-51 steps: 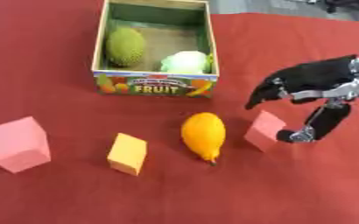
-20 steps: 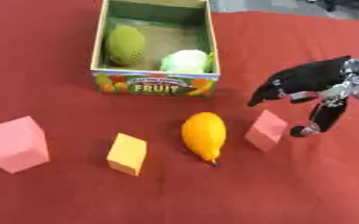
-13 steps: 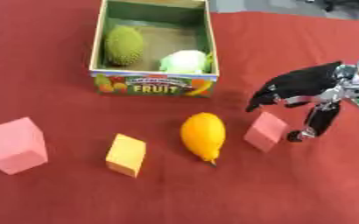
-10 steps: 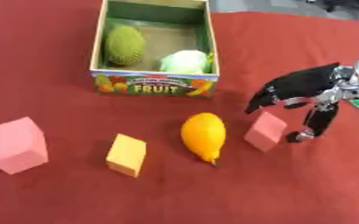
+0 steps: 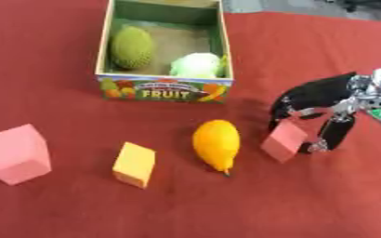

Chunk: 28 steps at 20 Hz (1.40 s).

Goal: Pick up objects on the table and place them in the box.

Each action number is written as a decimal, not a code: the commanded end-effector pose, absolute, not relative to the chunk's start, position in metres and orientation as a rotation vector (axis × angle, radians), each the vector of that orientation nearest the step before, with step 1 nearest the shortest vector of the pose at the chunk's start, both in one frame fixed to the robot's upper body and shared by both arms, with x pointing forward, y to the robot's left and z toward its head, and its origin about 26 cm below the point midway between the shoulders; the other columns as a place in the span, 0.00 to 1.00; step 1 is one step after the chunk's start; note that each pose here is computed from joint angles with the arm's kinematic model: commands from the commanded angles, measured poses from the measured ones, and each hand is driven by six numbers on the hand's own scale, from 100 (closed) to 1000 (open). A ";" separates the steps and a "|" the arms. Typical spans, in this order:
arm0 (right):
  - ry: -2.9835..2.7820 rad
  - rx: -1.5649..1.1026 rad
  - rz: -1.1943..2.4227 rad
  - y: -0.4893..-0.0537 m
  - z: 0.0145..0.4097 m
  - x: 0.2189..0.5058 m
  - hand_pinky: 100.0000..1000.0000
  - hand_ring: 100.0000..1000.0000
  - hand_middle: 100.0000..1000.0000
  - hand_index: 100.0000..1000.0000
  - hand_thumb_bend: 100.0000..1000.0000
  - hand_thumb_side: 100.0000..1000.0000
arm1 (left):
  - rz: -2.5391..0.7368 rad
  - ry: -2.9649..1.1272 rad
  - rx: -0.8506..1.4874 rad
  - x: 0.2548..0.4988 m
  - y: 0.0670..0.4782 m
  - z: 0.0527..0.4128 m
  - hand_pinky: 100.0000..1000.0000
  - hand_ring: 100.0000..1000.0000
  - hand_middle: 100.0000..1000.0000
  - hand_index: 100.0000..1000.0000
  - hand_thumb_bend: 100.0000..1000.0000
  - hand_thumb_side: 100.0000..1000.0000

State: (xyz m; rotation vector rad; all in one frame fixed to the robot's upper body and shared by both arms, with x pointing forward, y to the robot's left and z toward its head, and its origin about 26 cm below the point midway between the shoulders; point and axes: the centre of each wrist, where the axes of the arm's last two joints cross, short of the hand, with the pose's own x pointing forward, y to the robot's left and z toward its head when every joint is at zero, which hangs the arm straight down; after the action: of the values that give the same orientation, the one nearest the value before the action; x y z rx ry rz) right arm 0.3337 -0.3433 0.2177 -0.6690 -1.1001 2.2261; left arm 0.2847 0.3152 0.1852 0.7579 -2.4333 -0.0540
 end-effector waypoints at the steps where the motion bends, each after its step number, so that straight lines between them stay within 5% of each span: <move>1: -1.148 -0.718 2.195 -0.348 0.228 0.332 0.88 0.83 0.55 0.67 0.13 0.06 | -0.066 -2.458 0.757 0.284 0.315 0.192 0.73 0.77 0.71 0.97 0.28 0.72; 10: -1.297 -0.735 2.124 -0.344 0.240 0.320 0.85 0.77 0.49 0.62 0.02 0.00 | -0.065 -2.457 0.761 0.283 0.315 0.192 0.73 0.77 0.71 0.97 0.27 0.72; 18: -1.629 -0.911 1.992 -0.313 0.319 0.307 0.79 0.67 0.46 0.59 0.00 0.00 | -0.072 -2.450 0.762 0.283 0.316 0.191 0.73 0.77 0.71 0.97 0.27 0.72; 20: -1.674 -0.936 1.971 -0.306 0.337 0.310 0.79 0.67 0.47 0.59 0.00 0.00 | -0.076 -2.447 0.761 0.282 0.316 0.191 0.73 0.77 0.71 0.97 0.27 0.72; 21: -1.694 -0.952 1.960 -0.303 0.346 0.313 0.79 0.67 0.49 0.59 0.00 0.09 | -0.077 -2.446 0.760 0.282 0.316 0.190 0.73 0.77 0.71 0.97 0.26 0.72; 22: -1.711 -0.969 1.948 -0.301 0.354 0.316 0.79 0.67 0.49 0.59 0.00 0.00 | -0.078 -2.444 0.760 0.282 0.316 0.190 0.73 0.77 0.71 0.97 0.27 0.72; 28: -1.809 -1.076 1.814 -0.283 0.393 0.346 0.79 0.68 0.51 0.61 0.01 0.00 | -0.090 -2.440 0.754 0.282 0.316 0.189 0.73 0.77 0.71 0.97 0.27 0.72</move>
State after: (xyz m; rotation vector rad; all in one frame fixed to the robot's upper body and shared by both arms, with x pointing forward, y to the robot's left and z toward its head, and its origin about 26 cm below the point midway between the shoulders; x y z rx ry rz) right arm 0.3417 -0.2794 0.3874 -1.0379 -1.8217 1.8502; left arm 0.2836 0.3156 0.1825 0.7509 -2.4180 -0.0648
